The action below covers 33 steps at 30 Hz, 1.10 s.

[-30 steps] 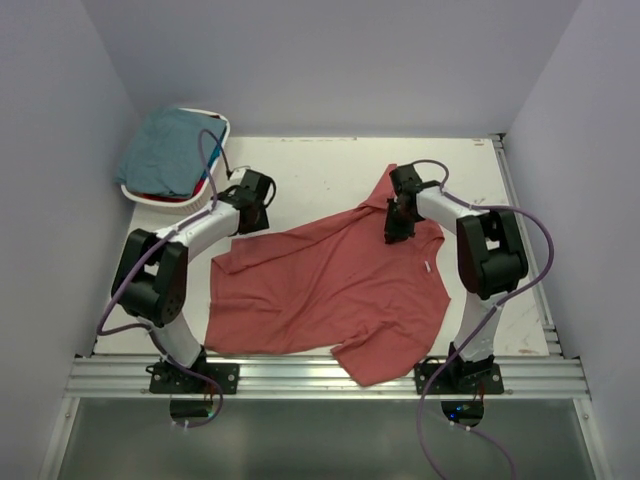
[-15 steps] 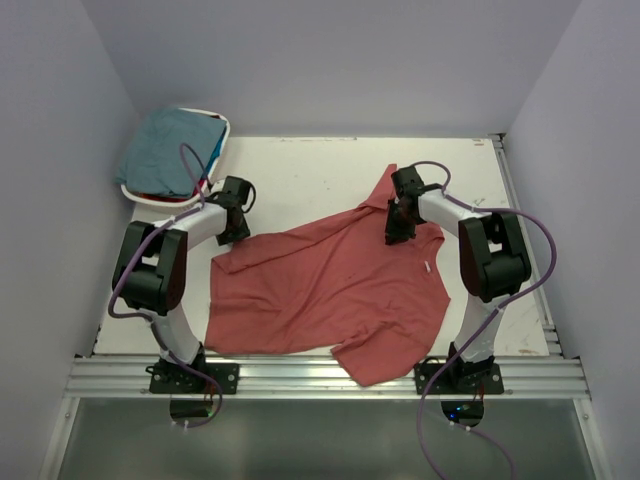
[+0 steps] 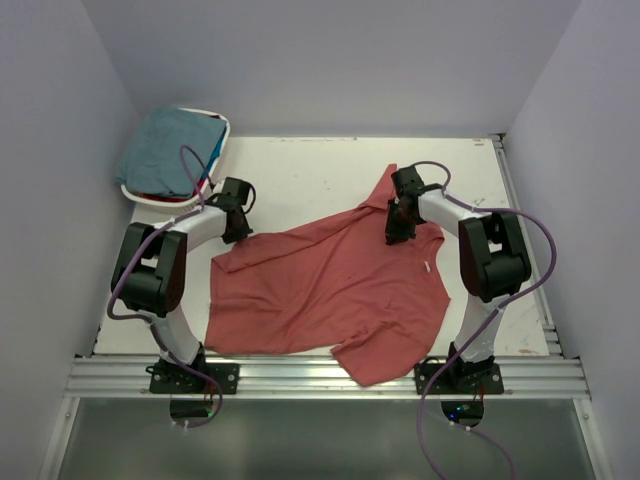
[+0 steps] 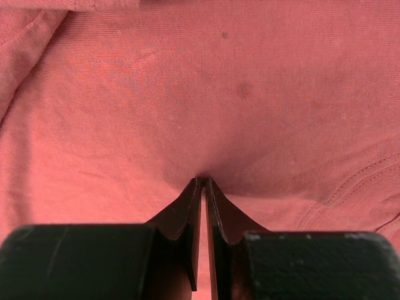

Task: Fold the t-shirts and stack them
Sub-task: Flatten out the tshirt

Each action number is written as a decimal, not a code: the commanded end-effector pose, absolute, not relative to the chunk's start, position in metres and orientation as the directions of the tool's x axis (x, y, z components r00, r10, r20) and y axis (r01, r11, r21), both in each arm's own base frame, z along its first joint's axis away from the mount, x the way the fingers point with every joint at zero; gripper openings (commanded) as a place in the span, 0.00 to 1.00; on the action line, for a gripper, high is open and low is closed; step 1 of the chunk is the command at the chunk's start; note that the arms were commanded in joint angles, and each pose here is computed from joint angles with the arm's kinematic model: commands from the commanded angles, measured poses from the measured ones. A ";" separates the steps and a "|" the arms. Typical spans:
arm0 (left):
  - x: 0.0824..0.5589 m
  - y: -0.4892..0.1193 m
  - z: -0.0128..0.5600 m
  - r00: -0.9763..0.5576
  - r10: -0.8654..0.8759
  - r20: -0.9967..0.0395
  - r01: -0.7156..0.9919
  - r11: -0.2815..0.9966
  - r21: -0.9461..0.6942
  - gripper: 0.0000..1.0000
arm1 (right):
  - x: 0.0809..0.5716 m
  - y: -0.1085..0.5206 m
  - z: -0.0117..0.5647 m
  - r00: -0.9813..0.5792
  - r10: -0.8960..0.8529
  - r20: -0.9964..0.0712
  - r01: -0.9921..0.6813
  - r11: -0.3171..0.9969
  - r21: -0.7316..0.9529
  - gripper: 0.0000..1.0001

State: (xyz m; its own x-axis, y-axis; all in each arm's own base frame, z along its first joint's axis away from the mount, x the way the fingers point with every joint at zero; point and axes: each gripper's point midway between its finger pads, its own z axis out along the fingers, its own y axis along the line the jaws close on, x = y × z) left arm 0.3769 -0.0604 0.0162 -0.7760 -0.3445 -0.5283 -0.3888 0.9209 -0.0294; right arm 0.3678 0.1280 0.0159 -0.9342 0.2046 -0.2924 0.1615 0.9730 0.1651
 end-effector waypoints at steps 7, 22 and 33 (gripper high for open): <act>0.391 -0.024 0.067 -0.651 -0.358 -0.669 -0.518 0.854 0.047 0.00 | 0.364 0.125 0.010 -0.939 0.200 -0.278 0.165 0.976 0.144 0.10; 0.467 0.006 0.071 -0.596 -0.369 -0.713 -0.619 0.777 0.116 0.00 | 0.386 0.133 0.040 -0.902 0.222 -0.370 0.155 0.967 0.203 0.10; 0.500 0.052 0.078 -0.477 -0.417 -0.774 -0.720 0.690 0.071 0.00 | 0.394 0.134 0.060 -0.874 0.223 -0.433 0.134 0.964 0.228 0.11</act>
State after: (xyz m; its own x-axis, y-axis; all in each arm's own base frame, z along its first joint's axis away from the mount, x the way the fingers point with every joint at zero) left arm 0.4784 0.0320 0.0518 -0.5930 -0.4078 -0.6943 -0.6561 0.7445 0.1231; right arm 0.3767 0.1304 0.0330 -0.9140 0.2126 -0.3457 0.1530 0.9695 0.1917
